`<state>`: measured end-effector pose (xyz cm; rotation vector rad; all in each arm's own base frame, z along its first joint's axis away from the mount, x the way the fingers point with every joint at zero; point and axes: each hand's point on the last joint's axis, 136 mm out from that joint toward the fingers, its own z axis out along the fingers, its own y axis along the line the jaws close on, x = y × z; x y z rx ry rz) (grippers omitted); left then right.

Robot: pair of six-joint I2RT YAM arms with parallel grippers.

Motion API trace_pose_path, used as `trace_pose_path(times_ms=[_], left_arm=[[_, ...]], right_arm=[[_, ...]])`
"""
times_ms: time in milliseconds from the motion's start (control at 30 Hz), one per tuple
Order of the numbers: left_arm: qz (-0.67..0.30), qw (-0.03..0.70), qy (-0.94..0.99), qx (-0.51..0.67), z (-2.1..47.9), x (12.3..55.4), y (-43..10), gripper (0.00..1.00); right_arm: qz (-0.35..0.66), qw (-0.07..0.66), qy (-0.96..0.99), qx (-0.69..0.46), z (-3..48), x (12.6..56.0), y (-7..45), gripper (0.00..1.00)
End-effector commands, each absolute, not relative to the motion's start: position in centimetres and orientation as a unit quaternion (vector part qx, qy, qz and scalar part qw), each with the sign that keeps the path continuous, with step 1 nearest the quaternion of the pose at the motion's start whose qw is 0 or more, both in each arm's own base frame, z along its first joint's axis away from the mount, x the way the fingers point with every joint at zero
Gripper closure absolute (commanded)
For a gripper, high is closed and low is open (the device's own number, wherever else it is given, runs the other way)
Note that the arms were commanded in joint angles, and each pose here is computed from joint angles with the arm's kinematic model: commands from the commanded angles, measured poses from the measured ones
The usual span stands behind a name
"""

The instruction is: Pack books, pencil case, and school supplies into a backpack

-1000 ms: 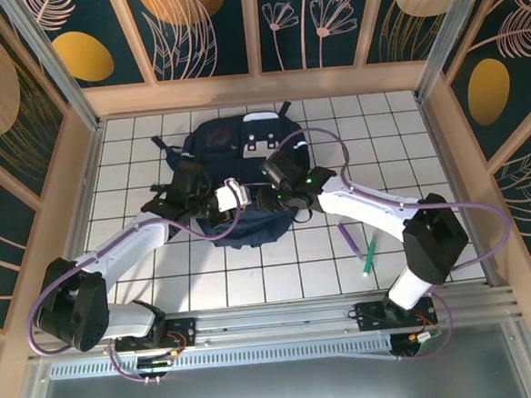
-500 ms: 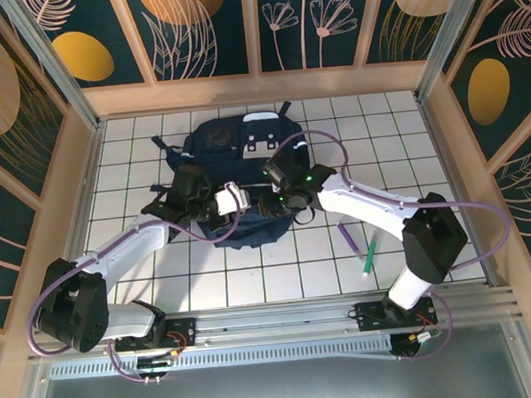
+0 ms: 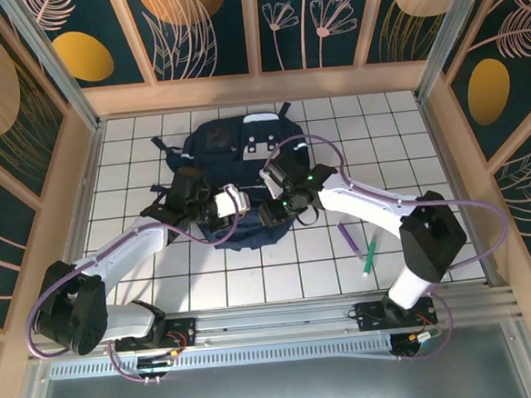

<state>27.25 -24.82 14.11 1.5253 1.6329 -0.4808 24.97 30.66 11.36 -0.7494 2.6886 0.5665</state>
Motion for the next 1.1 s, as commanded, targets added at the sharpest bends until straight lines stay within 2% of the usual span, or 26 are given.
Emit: trace_pose_path(times_ms=[0, 233, 567, 900, 933, 967, 1033, 1067], left_arm=[[-0.216, 0.437, 0.622, 0.613, 15.8, 26.4, -25.5, 1.00], [-0.220, 0.425, 0.617, 0.625, 15.3, 25.8, -25.4, 1.00], [-0.173, 0.386, 0.625, 0.656, 13.7, 25.3, -23.6, 1.00], [-0.154, 0.375, 0.636, 0.657, 12.7, 25.0, -22.7, 1.00], [-0.159, 0.378, 0.633, 0.657, 12.9, 24.9, -22.8, 1.00], [-0.167, 0.380, 0.631, 0.656, 13.1, 24.8, -23.0, 1.00], [-0.174, 0.386, 0.628, 0.653, 13.5, 24.8, -23.3, 1.00], [-0.176, 0.390, 0.628, 0.650, 13.6, 24.8, -23.4, 1.00]], right_arm=[[0.185, 0.150, 0.930, -0.278, 11.1, 25.5, 30.9, 0.66], [0.170, 0.158, 0.933, -0.276, 11.0, 26.3, 30.2, 1.00], [0.219, 0.157, 0.923, -0.274, 11.7, 25.2, 28.8, 1.00], [0.196, 0.168, 0.933, -0.253, 10.8, 26.0, 26.3, 1.00], [0.214, 0.160, 0.927, -0.262, 10.9, 25.4, 26.9, 0.82], [0.241, 0.153, 0.918, -0.274, 11.3, 24.7, 27.7, 0.71], [0.279, 0.143, 0.904, -0.292, 12.1, 23.5, 29.1, 0.60], [0.295, 0.136, 0.897, -0.299, 12.3, 23.0, 29.8, 0.58]])
